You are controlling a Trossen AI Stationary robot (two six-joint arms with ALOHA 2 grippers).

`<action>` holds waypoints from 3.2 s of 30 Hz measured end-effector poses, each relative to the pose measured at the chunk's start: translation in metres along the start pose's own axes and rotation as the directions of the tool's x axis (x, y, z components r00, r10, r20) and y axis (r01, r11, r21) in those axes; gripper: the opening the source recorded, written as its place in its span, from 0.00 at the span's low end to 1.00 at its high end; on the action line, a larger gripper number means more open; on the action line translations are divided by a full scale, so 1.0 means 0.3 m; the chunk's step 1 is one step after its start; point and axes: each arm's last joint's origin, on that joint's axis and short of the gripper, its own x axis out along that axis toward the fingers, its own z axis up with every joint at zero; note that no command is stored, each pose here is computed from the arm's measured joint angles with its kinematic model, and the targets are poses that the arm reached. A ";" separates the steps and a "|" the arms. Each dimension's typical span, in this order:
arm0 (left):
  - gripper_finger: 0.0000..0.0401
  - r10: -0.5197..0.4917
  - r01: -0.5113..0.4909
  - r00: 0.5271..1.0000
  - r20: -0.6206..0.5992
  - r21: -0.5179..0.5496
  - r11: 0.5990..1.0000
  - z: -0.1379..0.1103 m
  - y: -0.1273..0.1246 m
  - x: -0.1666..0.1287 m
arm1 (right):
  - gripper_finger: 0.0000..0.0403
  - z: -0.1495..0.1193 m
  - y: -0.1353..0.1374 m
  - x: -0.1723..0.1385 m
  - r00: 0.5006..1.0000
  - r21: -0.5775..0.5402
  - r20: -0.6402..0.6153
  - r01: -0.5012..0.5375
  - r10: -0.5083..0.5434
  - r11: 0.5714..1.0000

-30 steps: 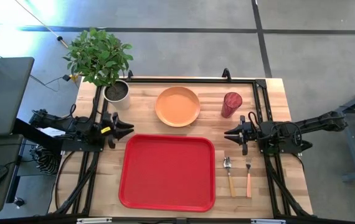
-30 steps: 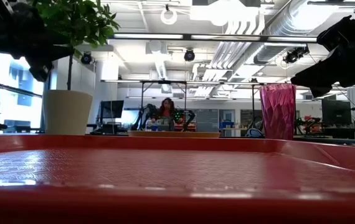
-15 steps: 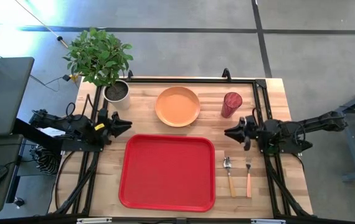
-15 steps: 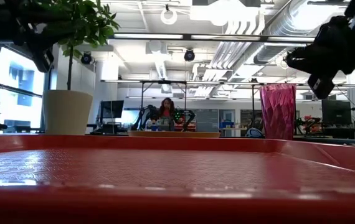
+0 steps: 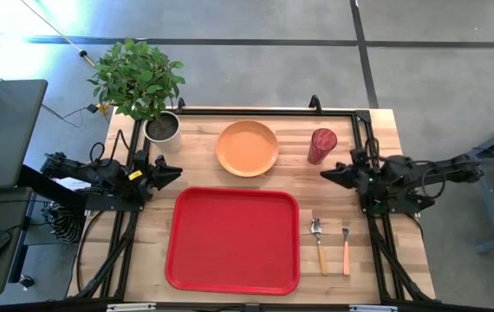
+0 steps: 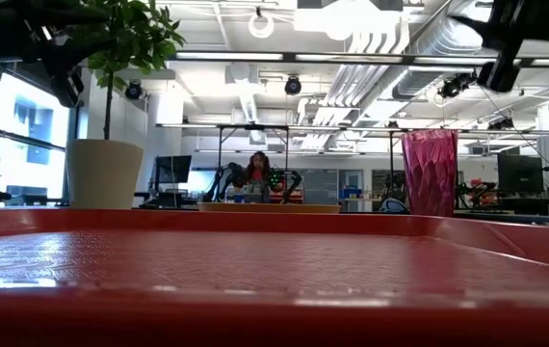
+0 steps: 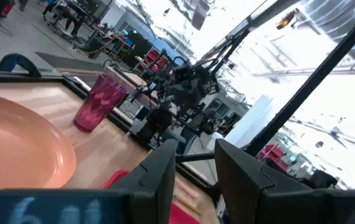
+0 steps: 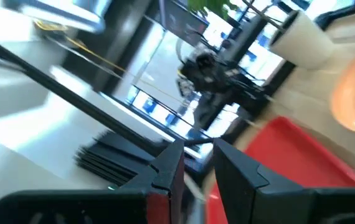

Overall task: Pick and place plate/cup/fork/spoon on tray
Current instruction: Put the yellow spoon to the right on the orange tray

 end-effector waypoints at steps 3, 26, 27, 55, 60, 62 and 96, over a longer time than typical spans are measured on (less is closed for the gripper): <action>0.26 0.000 0.000 1.000 0.000 0.000 1.000 0.000 0.000 0.000 | 0.19 0.030 0.049 0.001 0.999 0.012 0.016 -0.039 0.039 0.999; 0.26 0.004 -0.004 1.000 -0.007 0.003 1.000 -0.002 0.002 0.000 | 0.19 -0.099 0.244 0.236 0.624 0.105 -0.564 0.704 -0.541 0.702; 0.26 0.004 -0.004 1.000 -0.007 0.003 1.000 -0.002 0.001 0.000 | 0.19 -0.112 0.247 0.243 0.597 0.098 -0.577 0.729 -0.558 0.678; 0.26 0.006 -0.006 1.000 -0.005 0.003 1.000 -0.002 0.002 0.000 | 0.22 -0.449 0.154 0.278 0.060 -0.187 -0.683 0.949 -0.728 0.254; 0.26 0.008 -0.008 1.000 -0.004 0.003 1.000 -0.002 0.002 0.000 | 0.30 -0.501 0.113 0.287 -0.023 -0.244 -0.670 0.951 -0.742 0.191; 0.26 0.008 -0.008 1.000 -0.004 0.003 1.000 -0.002 0.002 0.000 | 0.34 -0.517 0.098 0.290 -0.051 -0.263 -0.664 0.950 -0.746 0.169; 0.26 0.018 -0.018 1.000 0.003 0.003 1.000 -0.001 0.003 0.000 | 0.23 -0.670 -0.047 0.326 -0.159 -0.308 -0.586 0.951 -0.794 0.038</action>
